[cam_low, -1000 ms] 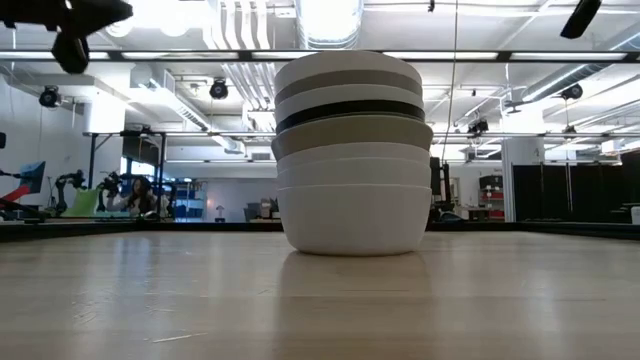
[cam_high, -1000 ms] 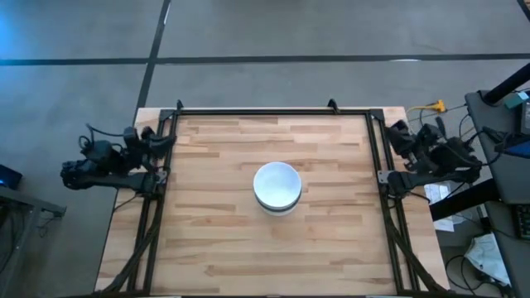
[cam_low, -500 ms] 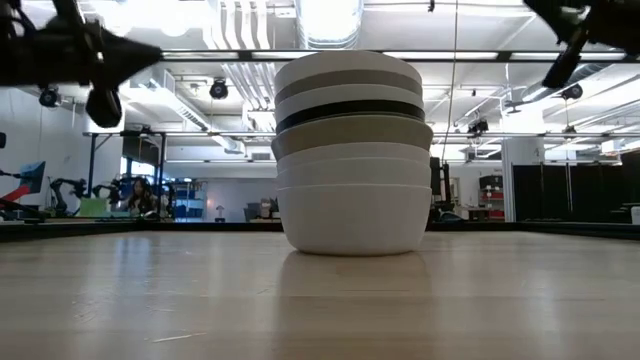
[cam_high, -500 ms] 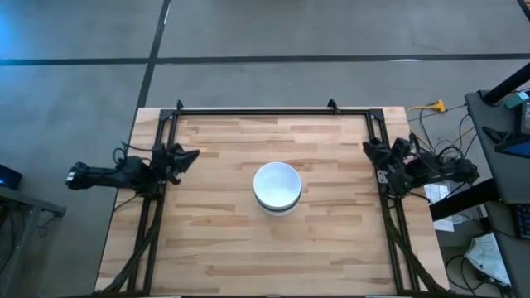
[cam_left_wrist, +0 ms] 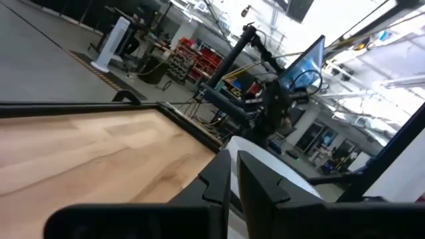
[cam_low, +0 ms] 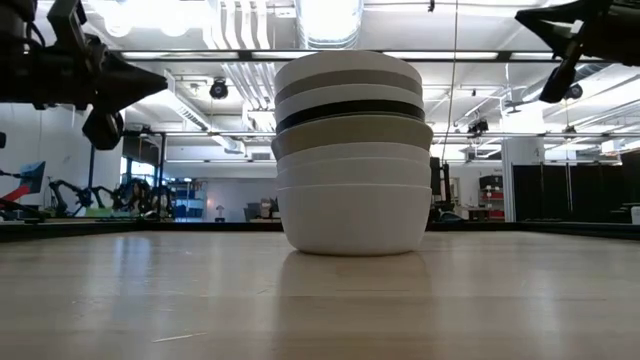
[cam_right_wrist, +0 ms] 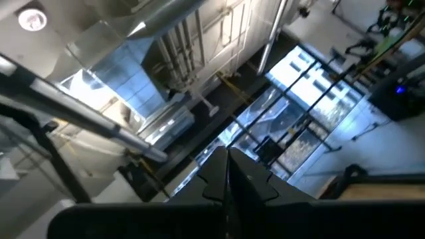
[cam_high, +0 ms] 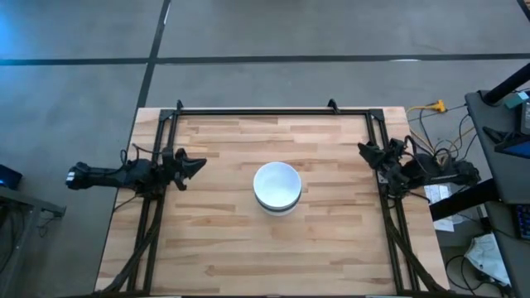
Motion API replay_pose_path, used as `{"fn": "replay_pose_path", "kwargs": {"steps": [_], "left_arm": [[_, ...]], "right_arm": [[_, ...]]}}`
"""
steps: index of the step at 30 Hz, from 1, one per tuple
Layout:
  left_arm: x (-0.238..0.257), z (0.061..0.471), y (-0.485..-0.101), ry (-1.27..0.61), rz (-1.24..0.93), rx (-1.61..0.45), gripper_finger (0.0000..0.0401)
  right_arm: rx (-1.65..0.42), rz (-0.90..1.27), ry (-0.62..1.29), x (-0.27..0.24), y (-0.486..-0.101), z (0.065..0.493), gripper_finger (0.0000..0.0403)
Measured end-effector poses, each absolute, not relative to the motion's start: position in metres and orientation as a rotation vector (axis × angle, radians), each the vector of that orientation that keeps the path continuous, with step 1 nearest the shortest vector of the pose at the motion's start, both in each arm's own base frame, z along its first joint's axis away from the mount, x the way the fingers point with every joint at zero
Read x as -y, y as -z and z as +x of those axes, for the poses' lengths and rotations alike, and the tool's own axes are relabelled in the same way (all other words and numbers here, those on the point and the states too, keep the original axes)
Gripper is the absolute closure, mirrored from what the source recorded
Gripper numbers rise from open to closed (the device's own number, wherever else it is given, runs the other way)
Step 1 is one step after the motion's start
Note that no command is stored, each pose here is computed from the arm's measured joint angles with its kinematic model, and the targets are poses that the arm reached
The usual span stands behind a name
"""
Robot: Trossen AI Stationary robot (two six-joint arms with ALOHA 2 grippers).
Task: Nest bowls inside each other
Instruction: Return to Home Position
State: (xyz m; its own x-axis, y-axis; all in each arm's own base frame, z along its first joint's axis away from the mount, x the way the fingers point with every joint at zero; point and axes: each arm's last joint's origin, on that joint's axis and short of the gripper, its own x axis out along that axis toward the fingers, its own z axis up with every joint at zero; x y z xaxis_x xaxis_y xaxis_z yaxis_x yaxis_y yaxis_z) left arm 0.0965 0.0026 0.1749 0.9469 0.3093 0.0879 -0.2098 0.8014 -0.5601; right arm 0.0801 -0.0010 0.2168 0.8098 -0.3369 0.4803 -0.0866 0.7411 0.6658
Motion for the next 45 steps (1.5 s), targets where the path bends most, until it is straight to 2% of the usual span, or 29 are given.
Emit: {"fn": "replay_pose_path", "kwargs": {"steps": [6, 12, 15, 20, 28, 38, 45], "left_arm": [[-0.003, 0.097, -0.173, -0.286, -0.557, 0.156, 0.0388], [-0.001, 0.097, -0.172, -0.217, -0.580, 0.133, 0.0388], [0.000, 0.098, -0.170, -0.206, -0.602, 0.109, 0.0388], [0.000, 0.098, -0.169, -0.201, -0.627, 0.109, 0.0388], [0.002, 0.098, -0.168, -0.143, -0.626, 0.078, 0.0388], [0.002, 0.100, -0.165, -0.153, -0.589, 0.039, 0.0388], [0.003, 0.107, -0.156, -0.171, -0.465, -0.078, 0.0388]], "right_arm": [[0.641, 0.690, 0.211, 0.011, -0.216, 0.081, 0.0394], [0.474, 0.779, 0.110, 0.019, -0.203, 0.088, 0.0394], [0.464, 0.795, 0.052, 0.019, -0.203, 0.088, 0.0394], [0.430, 0.820, 0.055, 0.019, -0.200, 0.089, 0.0394], [0.234, 0.871, 0.038, 0.011, -0.185, 0.095, 0.0394], [0.126, 0.834, 0.101, 0.010, -0.173, 0.096, 0.0394], [0.061, 0.809, 0.123, 0.010, -0.167, 0.097, 0.0394]]}}
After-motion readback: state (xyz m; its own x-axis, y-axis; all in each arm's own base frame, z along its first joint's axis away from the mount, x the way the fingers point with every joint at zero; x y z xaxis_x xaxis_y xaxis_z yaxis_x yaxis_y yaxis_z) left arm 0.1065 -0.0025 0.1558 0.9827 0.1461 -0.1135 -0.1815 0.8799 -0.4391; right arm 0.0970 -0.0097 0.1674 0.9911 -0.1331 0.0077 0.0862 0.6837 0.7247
